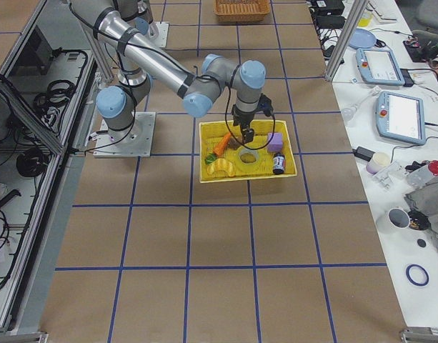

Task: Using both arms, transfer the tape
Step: 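Lower the right gripper into the yellow basket onto the tape roll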

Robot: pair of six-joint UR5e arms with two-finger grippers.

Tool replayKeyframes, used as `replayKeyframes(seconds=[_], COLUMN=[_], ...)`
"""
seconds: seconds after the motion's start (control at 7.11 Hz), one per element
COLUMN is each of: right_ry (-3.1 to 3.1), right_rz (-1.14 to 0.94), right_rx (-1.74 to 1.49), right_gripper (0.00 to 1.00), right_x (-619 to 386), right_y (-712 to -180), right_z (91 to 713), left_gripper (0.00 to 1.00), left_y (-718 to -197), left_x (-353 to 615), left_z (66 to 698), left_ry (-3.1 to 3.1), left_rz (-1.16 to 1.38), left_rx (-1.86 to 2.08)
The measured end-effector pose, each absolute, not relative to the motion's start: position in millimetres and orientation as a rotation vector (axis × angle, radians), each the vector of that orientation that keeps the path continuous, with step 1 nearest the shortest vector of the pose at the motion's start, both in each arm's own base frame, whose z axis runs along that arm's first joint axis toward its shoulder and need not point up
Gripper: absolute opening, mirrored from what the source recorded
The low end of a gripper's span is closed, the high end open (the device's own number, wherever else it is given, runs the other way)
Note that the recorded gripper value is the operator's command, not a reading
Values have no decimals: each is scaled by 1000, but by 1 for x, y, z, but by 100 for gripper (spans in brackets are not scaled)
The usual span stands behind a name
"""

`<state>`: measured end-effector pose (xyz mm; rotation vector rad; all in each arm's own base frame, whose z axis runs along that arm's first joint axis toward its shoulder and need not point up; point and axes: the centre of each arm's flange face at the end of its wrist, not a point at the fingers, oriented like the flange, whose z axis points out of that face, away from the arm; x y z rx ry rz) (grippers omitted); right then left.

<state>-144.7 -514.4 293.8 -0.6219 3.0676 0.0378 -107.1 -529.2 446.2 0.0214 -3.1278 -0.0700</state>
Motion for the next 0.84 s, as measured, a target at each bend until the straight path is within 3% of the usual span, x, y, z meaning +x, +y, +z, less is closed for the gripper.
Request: replayKeyframes(seconds=[0.56,0.84], right_ry=[3004,2960], right_rz=[47,39], right_rx=[-813,-874], right_gripper=[99,91], right_x=[-147,-128], right_y=[-516,-524], right_z=[245,233], left_gripper=[100,100], left_y=[-528,-528], left_x=[-107,-107], left_z=[442,441], left_ry=[-3127,-3126], left_rz=[-79,-80], left_rx=[23,23])
